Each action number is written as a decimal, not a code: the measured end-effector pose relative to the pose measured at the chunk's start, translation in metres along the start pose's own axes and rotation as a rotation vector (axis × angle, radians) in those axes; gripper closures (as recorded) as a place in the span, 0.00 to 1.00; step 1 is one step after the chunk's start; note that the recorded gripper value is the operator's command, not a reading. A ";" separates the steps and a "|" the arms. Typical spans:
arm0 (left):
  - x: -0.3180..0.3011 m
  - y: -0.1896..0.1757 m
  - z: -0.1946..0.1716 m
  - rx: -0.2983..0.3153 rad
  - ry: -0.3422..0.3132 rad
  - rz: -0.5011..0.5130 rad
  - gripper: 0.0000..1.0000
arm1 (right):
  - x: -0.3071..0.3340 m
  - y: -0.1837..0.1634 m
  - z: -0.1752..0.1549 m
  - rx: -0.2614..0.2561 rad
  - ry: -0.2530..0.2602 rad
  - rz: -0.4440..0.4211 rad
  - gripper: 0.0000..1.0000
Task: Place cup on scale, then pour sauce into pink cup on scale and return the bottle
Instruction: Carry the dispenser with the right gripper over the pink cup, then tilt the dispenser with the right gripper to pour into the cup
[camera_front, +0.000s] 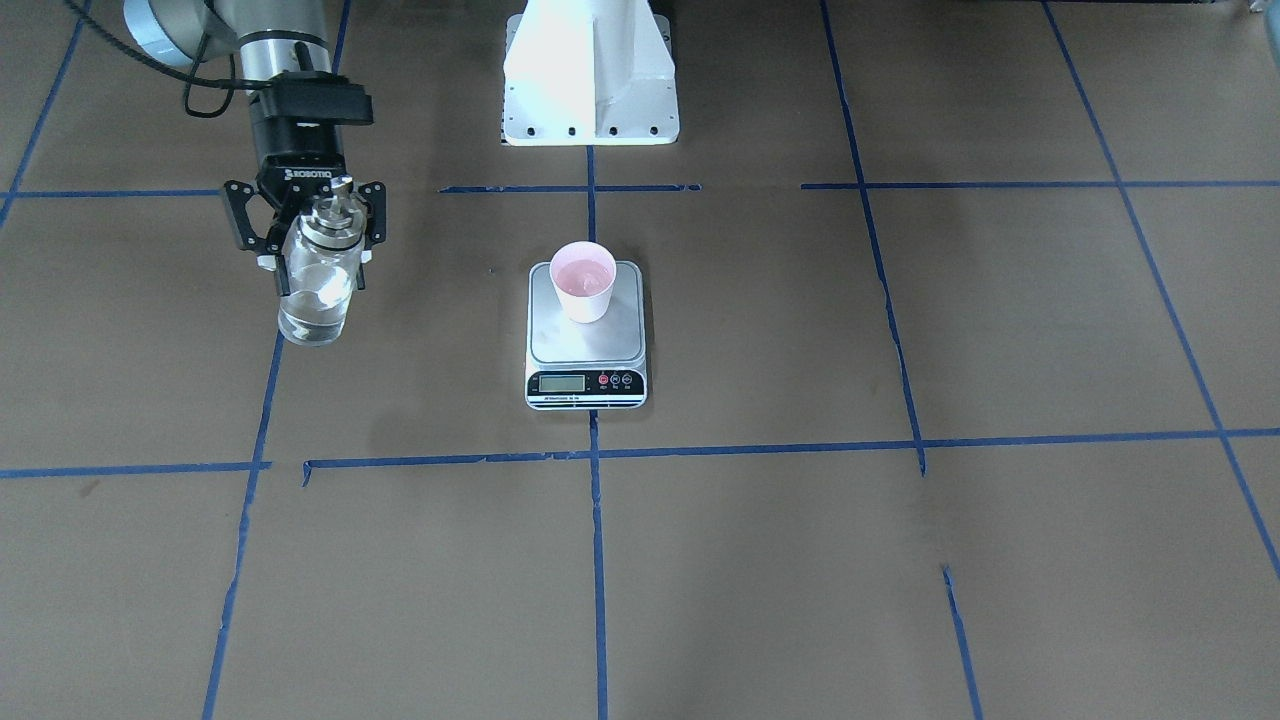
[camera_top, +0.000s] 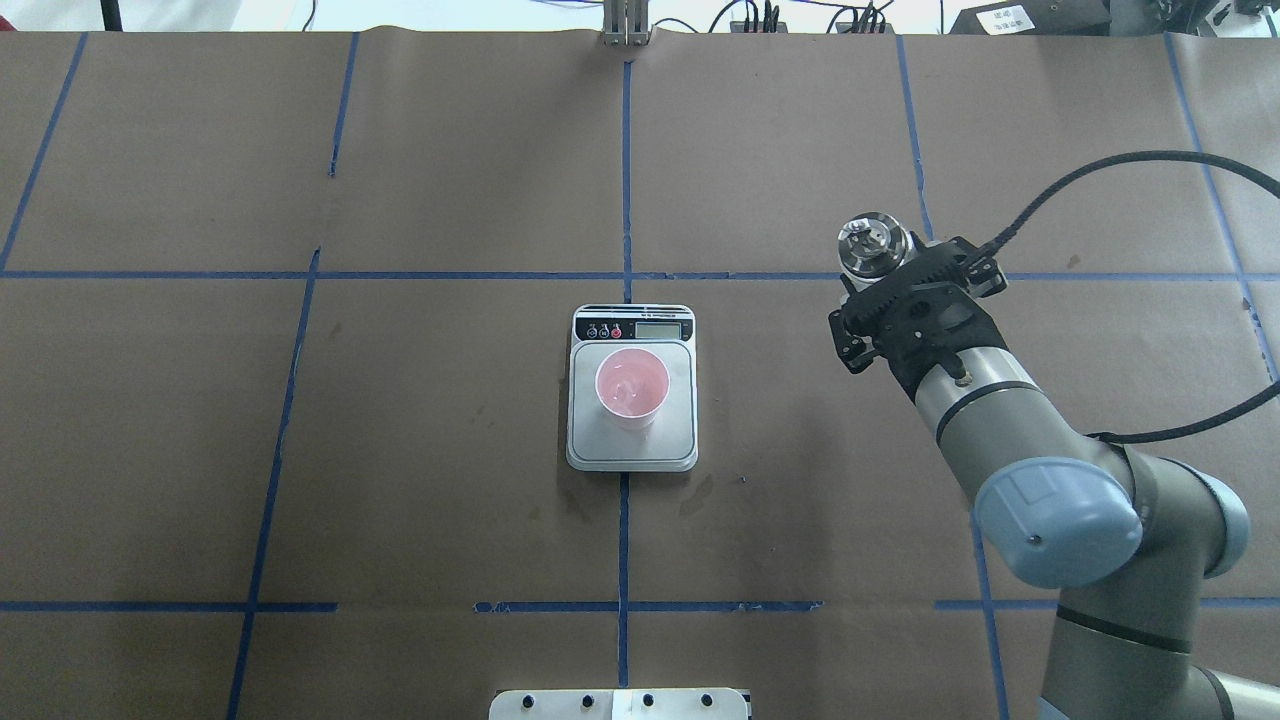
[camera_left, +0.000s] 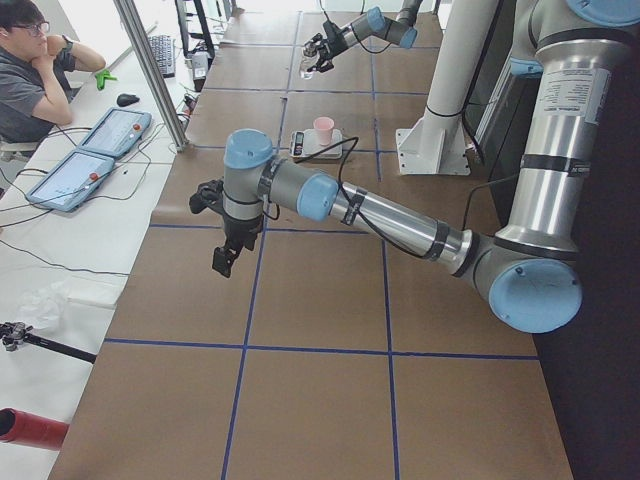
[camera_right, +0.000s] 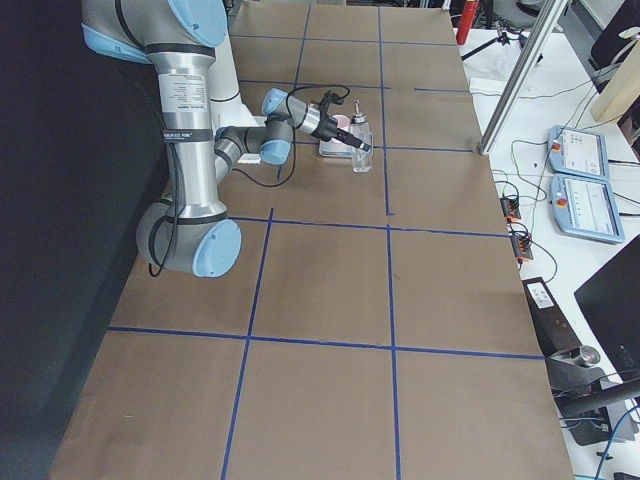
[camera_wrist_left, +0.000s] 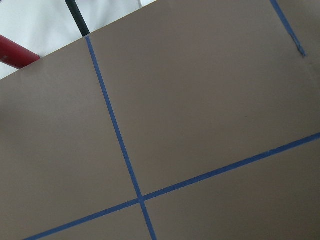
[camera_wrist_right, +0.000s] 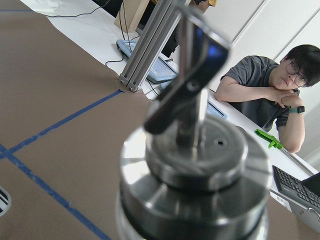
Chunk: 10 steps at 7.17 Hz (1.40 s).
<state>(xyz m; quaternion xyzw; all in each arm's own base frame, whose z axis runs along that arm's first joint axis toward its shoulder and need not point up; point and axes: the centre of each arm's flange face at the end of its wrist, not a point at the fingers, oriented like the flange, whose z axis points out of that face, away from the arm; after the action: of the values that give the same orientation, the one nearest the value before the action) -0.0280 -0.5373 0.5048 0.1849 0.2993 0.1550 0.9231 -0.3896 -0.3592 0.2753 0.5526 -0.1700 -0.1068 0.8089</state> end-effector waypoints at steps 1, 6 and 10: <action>-0.012 0.016 0.018 -0.006 0.004 0.000 0.00 | -0.013 -0.018 0.003 -0.020 0.020 -0.066 1.00; -0.035 0.034 0.052 -0.052 0.014 -0.022 0.00 | -0.086 -0.021 0.027 -0.056 0.176 -0.464 1.00; -0.036 0.034 0.052 -0.048 0.015 -0.020 0.00 | -0.108 -0.006 0.034 -0.080 0.365 -0.831 1.00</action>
<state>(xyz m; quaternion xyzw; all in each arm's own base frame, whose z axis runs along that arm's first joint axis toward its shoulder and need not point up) -0.0297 -0.5346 0.5764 0.1585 0.3042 0.1540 0.9266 -0.5021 -0.3520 0.2644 0.5519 0.2157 -0.3297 0.7350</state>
